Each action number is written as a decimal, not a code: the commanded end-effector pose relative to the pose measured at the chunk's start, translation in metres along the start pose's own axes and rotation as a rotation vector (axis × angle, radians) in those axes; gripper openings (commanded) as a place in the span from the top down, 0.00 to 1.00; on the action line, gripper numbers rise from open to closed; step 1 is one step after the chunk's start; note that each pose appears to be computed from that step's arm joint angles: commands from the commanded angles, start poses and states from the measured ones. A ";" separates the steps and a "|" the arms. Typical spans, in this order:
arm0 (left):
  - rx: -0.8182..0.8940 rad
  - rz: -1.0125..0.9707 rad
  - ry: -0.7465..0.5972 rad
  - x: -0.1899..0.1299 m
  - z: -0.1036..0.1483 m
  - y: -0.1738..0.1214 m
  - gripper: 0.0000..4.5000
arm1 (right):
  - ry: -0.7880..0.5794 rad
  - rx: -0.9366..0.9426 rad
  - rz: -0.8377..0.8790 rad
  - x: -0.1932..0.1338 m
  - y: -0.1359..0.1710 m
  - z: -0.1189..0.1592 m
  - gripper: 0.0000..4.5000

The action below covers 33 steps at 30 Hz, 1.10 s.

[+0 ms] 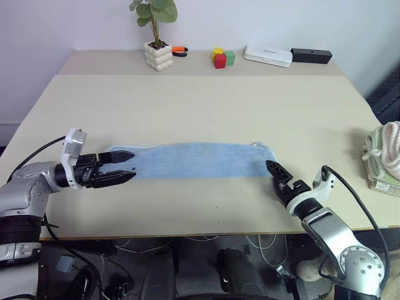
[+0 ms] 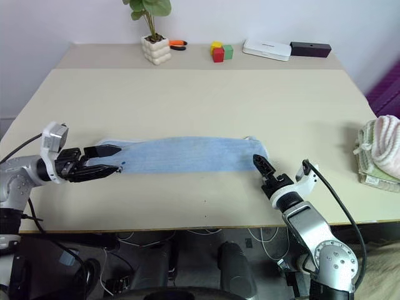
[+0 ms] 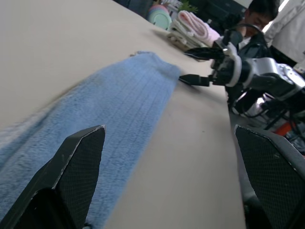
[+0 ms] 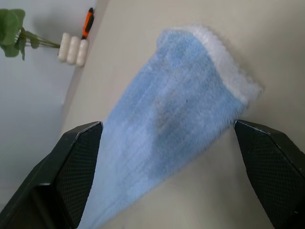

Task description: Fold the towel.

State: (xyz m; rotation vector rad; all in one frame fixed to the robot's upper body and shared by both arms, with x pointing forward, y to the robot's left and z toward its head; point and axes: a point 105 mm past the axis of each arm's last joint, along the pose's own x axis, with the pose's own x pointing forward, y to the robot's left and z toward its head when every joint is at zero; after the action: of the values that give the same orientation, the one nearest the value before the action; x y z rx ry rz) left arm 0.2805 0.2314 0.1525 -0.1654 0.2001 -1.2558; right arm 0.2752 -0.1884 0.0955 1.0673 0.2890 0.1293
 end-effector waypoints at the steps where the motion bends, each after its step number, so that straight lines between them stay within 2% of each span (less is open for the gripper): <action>1: 0.047 0.003 -0.012 -0.006 0.014 -0.006 0.01 | 0.005 -0.006 0.009 0.005 0.001 -0.002 0.00; 13: 0.059 0.040 -0.033 -0.009 0.016 -0.008 0.01 | 0.011 0.025 0.003 0.024 -0.005 -0.009 0.00; 15: 0.060 0.042 -0.035 -0.009 0.017 -0.009 0.00 | 0.014 0.032 -0.003 0.029 -0.006 -0.012 0.11; 17: 0.060 0.046 -0.036 -0.010 0.017 -0.009 0.00 | 0.003 0.035 -0.003 0.032 -0.006 -0.012 0.28; 22: 0.056 0.054 -0.045 -0.010 0.017 -0.011 0.00 | -0.004 0.031 -0.003 0.039 -0.005 -0.011 0.85; 24: 0.054 0.057 -0.045 -0.011 0.016 -0.011 0.00 | -0.012 0.019 -0.002 0.039 -0.004 -0.008 0.99; 33: 0.058 0.065 -0.057 -0.009 0.015 -0.011 0.00 | -0.126 -0.161 0.022 0.029 0.003 0.038 0.99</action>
State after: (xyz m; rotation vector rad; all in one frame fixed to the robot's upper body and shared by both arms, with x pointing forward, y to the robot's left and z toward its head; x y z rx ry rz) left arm 0.2725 0.2378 0.1587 -0.1623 0.1742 -1.1777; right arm 0.3145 -0.2005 0.0969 0.9525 0.2100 0.1048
